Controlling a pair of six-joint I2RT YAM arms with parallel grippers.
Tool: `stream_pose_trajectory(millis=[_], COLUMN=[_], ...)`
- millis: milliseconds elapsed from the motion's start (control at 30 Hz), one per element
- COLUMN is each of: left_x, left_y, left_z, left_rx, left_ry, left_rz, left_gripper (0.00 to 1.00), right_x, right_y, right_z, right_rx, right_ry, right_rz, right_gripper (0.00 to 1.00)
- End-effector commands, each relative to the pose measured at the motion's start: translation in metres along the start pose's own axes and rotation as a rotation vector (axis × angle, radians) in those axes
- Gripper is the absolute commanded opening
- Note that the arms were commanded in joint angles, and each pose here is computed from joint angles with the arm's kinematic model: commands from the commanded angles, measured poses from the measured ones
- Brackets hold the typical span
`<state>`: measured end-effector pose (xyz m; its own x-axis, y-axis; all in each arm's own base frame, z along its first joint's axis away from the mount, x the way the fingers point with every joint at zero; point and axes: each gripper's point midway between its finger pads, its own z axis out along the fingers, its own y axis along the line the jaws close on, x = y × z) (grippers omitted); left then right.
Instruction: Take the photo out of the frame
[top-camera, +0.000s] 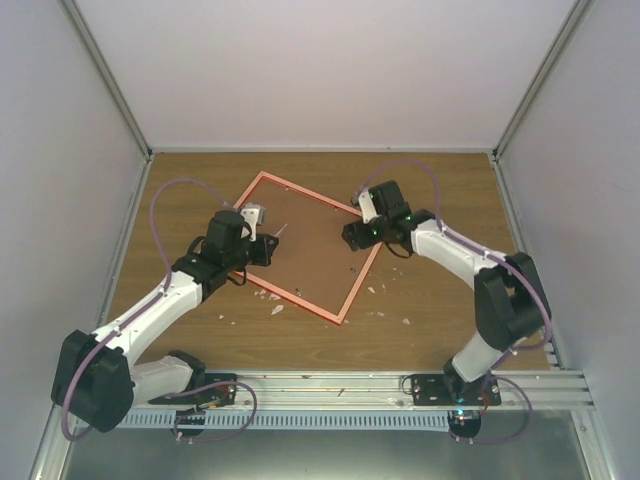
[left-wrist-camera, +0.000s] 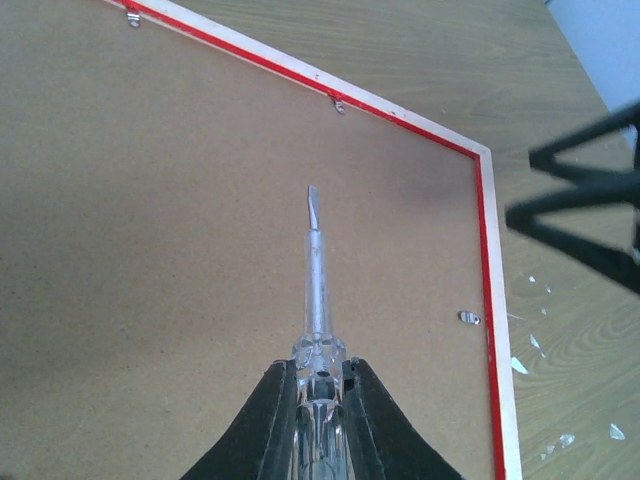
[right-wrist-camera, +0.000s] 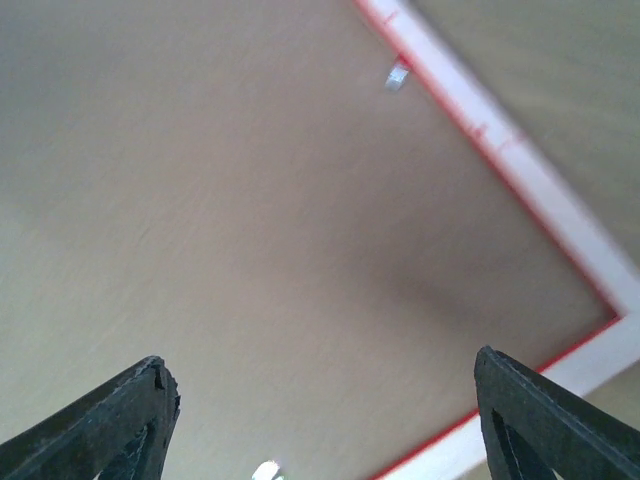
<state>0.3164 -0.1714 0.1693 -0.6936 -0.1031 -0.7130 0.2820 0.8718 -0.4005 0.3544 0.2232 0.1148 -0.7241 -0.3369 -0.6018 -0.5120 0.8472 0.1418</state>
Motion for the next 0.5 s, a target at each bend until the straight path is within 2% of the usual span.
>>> stream_pose_trajectory(millis=[0, 267, 467], left_x=[-0.004, 0.009, 0.013], left_y=[-0.006, -0.009, -0.011], left_z=[0.005, 0.019, 0.025], left_rx=[0.049, 0.09, 0.107], left_ry=[-0.019, 0.047, 0.073], left_rz=[-0.003, -0.01, -0.015], left_gripper=[0.0, 0.0, 0.0], right_x=[-0.035, -0.054, -0.055], right_y=[-0.036, -0.085, -0.105], right_z=[0.021, 0.075, 0.096], right_rx=[0.029, 0.043, 0.007], right_ry=[-0.044, -0.011, 0.001], right_rz=[-0.046, -0.034, -0.024], right_gripper=[0.82, 0.8, 0.72])
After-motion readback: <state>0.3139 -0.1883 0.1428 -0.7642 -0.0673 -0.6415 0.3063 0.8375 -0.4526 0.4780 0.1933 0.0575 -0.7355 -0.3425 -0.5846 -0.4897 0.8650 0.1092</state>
